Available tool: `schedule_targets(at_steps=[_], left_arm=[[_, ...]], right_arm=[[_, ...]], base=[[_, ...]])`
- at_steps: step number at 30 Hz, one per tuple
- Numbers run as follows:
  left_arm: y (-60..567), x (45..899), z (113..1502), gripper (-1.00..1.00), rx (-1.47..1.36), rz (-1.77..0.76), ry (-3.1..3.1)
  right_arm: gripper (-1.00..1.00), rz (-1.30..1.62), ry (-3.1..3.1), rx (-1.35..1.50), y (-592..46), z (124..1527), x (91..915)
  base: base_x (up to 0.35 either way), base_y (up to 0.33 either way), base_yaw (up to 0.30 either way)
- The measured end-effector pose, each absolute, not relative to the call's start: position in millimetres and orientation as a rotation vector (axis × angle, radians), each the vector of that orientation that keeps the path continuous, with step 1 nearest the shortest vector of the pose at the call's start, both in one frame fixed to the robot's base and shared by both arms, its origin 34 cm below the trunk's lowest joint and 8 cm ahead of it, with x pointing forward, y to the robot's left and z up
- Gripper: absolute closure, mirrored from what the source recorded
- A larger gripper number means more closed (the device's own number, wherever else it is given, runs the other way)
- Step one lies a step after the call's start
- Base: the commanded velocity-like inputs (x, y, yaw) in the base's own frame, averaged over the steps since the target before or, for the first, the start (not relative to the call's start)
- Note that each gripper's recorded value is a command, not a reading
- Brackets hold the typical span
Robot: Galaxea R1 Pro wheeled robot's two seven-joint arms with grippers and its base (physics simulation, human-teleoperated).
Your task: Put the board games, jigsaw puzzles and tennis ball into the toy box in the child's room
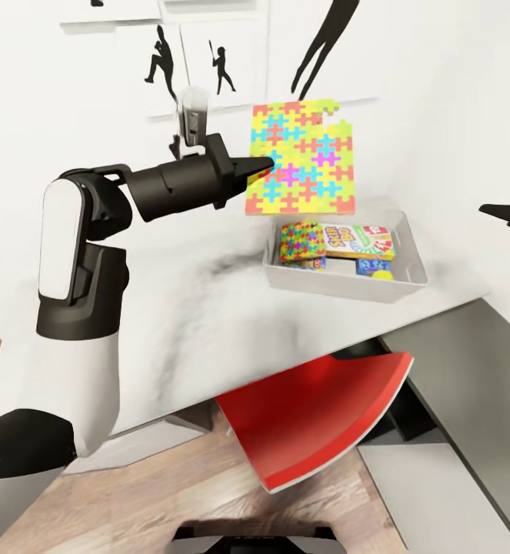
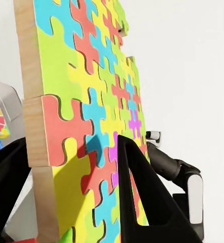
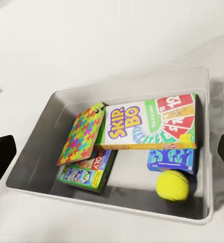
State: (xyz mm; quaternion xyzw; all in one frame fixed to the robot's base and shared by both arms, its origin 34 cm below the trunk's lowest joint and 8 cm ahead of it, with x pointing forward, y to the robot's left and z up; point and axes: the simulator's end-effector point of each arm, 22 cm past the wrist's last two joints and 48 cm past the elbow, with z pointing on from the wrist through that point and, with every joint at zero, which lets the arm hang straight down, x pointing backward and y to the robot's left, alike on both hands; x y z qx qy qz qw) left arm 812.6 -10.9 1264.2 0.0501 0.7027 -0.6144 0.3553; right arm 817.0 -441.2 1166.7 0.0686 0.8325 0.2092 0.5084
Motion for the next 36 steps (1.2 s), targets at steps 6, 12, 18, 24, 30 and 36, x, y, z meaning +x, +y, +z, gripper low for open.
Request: schedule_targets(at_steps=[6, 12, 18, 24, 30, 36], left_arm=[[-11.3, 813.6, 1263.0, 1.0, 0.128, -1.585, 1.819], [-10.5, 820.5, 1253.5, 1.0, 0.105, -1.571, 1.845], [-9.1, 838.4, 1231.6, 1.0, 0.05, -1.514, 1.9], [-10.9, 843.7, 1226.6, 1.0, 0.031, -1.496, 1.911], [-11.3, 845.1, 1225.8, 1.0, 0.027, -1.49, 1.914], [-13.4, 843.9, 1227.0, 1.0, 0.034, -1.488, 1.913]], right_arm=[[-1.0, 0.506, 2.007, 0.166, -440.9, 1165.8, 817.2], [-1.0, 0.507, 2.019, 0.17, -440.5, 1159.5, 815.2], [-1.0, 0.512, 2.036, 0.176, -439.1, 1150.1, 812.2], [-1.0, 0.517, 2.042, 0.177, -438.3, 1146.5, 810.6], [-1.0, 0.554, 2.033, 0.158, -431.5, 1149.2, 809.3], [-1.0, 0.574, 2.027, 0.146, -427.5, 1151.1, 808.6]], base=[[0.119, -0.064, -0.009], [0.034, -0.018, -0.003], [0.009, -0.005, -0.001], [0.002, -0.004, 0.0], [0.001, -0.132, 0.0], [0.014, -0.239, 0.0]])
